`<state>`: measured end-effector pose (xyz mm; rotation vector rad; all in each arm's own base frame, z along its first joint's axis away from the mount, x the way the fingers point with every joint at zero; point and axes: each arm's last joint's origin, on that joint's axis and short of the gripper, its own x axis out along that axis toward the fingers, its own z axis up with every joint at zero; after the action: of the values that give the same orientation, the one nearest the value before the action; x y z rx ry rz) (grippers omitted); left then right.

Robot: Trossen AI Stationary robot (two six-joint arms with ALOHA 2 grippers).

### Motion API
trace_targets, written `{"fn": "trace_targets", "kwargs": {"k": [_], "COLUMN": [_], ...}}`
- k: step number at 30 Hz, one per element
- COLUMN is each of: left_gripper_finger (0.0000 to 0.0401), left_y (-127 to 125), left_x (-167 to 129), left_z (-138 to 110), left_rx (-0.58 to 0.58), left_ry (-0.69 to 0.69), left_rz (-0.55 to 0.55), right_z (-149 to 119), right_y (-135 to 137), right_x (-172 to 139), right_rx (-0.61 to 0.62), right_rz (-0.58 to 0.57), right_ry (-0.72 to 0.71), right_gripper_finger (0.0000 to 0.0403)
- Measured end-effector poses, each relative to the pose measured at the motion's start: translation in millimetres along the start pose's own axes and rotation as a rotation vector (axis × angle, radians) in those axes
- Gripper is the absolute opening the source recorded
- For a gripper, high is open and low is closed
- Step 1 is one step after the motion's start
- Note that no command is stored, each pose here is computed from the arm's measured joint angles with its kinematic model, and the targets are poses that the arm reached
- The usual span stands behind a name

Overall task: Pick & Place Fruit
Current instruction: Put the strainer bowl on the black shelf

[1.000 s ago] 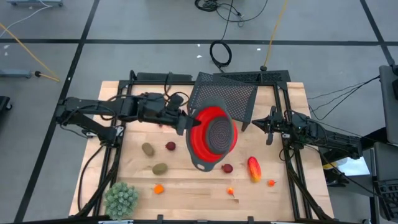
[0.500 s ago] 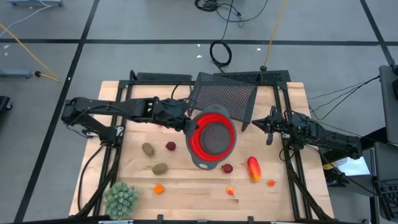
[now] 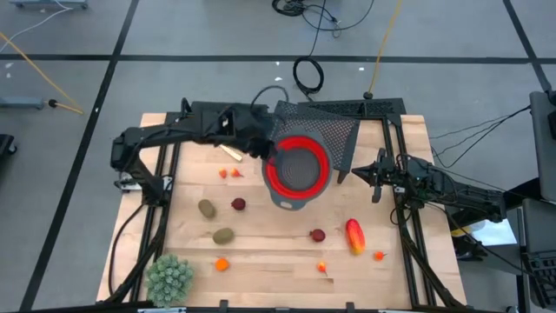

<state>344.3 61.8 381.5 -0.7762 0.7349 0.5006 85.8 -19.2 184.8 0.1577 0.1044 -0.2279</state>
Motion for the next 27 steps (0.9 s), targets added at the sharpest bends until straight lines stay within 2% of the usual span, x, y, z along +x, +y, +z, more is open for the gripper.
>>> {"fn": "trace_targets", "kwargs": {"k": [6,14,21,27], "left_gripper_finger": [0.0000,0.0000,0.0000,0.0000], "left_y": [18,62,102,122], "left_x": [-3,3,20,36], "left_z": [36,80,100,105], "left_rx": [-0.006,-0.095,-0.190,-0.224], "left_ry": [-0.024,-0.062,-0.015,0.039], "left_rz": [0.006,0.026,0.046,0.076], "right_z": [0,-1,-2,-4], "right_y": [0,0,0,-1], "right_x": [0,0,0,0], "right_rx": [0.000,0.000,0.000,0.000], "right_rz": [0.000,-0.001,-0.004,-0.008], "right_ry": [0.000,0.008,0.022,0.044], "right_gripper_finger": [0.0004,0.0004,0.0004,0.0004]}}
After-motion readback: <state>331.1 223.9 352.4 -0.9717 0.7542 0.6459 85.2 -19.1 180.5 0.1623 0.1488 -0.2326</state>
